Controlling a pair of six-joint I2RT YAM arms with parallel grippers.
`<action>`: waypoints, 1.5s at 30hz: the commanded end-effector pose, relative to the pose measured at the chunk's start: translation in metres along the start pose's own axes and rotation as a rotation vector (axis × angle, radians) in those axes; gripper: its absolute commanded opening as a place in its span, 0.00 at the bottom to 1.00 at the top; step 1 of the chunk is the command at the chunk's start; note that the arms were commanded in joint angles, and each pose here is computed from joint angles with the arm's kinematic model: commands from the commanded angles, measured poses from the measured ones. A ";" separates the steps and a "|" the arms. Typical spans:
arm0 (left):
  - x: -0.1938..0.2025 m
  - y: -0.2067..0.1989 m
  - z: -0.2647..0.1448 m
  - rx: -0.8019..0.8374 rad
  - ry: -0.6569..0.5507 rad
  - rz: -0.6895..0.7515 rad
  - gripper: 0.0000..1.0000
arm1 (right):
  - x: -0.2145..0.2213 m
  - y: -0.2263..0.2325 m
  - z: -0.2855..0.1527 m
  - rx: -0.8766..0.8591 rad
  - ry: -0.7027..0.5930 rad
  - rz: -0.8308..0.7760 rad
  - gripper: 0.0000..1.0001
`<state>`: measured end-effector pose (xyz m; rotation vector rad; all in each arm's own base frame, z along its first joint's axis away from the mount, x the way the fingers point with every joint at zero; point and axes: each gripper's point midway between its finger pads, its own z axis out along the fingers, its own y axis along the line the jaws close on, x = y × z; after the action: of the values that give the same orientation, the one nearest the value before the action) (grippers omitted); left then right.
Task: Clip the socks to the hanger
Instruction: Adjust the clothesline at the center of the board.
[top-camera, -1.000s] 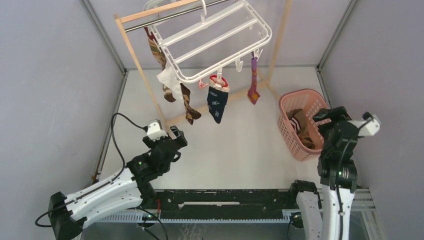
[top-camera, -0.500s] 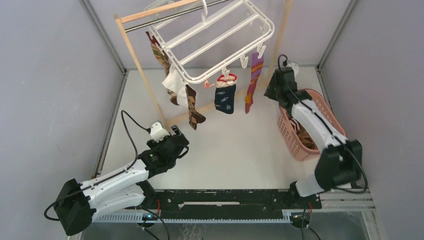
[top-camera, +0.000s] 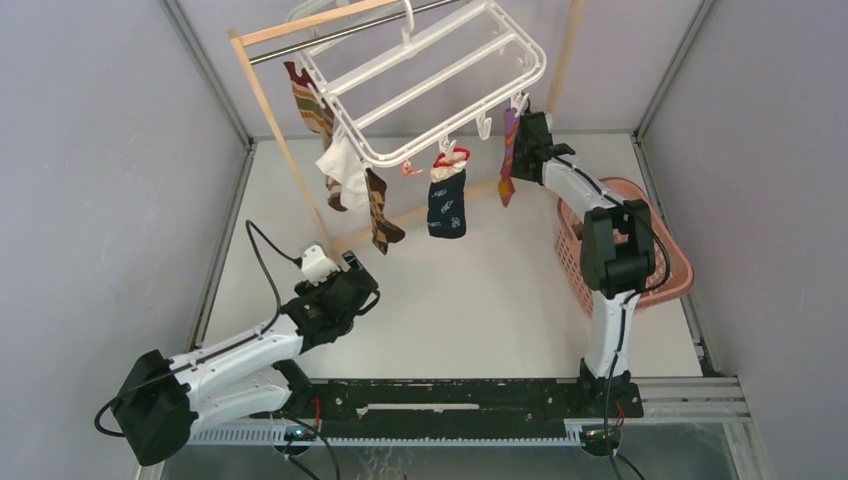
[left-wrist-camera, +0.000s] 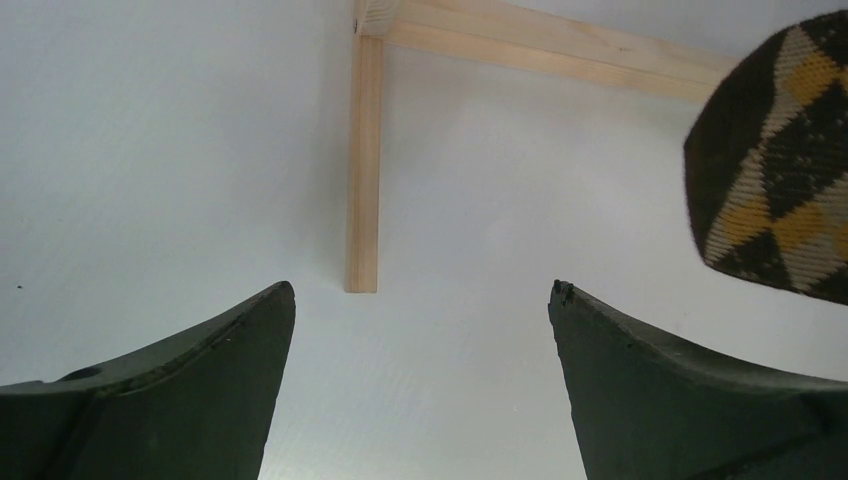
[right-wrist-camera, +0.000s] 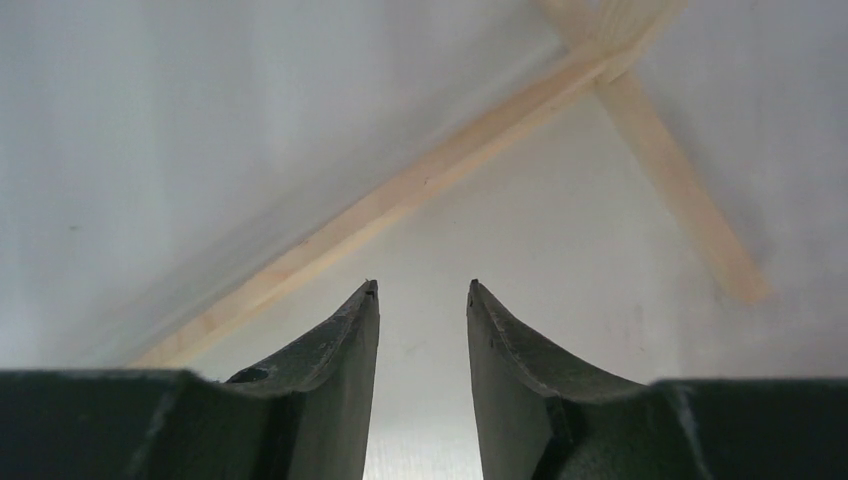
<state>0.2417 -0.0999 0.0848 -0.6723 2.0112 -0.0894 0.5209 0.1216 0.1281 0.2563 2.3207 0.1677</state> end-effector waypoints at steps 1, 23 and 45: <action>-0.005 0.007 0.002 -0.016 -0.024 -0.026 1.00 | -0.004 0.027 0.020 -0.060 -0.004 0.033 0.46; 0.022 0.021 0.005 -0.016 0.057 -0.023 1.00 | 0.014 0.067 0.103 -0.109 0.052 -0.024 0.13; -0.014 0.013 0.067 -0.184 0.024 0.012 1.00 | 0.070 0.044 0.091 -0.083 0.230 -0.103 0.10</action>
<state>0.2702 -0.0663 0.0423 -0.7811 2.0906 0.1097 0.5766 0.1928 0.0358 0.1073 2.4314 0.2753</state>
